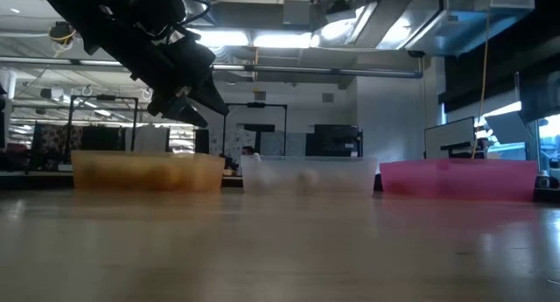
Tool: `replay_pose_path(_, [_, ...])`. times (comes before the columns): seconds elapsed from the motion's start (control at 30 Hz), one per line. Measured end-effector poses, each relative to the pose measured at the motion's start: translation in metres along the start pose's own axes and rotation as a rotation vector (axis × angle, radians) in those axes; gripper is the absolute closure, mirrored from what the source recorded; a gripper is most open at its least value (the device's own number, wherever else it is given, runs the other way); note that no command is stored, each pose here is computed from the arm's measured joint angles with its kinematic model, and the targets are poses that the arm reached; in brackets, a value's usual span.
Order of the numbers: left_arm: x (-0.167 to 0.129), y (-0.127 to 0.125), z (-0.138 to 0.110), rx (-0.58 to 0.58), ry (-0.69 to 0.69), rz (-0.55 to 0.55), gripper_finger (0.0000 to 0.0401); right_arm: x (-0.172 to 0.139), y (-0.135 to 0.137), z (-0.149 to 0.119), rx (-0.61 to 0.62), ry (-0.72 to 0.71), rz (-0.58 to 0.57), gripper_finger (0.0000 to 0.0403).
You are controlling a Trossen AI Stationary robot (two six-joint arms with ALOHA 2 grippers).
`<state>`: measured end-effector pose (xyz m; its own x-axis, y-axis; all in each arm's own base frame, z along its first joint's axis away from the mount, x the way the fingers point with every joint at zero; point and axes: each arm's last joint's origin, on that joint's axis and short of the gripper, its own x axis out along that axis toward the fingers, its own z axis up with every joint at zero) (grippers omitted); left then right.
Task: Sort produce into baskets
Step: Put the yellow lemon into the orange bin
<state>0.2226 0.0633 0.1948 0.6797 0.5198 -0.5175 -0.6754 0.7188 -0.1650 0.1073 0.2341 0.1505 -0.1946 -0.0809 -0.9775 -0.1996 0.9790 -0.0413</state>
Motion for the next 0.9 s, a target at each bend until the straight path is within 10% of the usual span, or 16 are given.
replay_pose_path(0.33, [0.000, 0.000, 0.000, -0.016, 0.000, 0.000, 0.0036, -0.003, -0.010, 0.008, 0.045, -0.006, -0.019, 0.0274])
replay_pose_path(0.9, [0.000, 0.000, 0.001, -0.081, -0.004, -0.003, 0.0036, -0.063, -0.090, 0.031, 0.155, -0.369, -0.150, 0.0272])
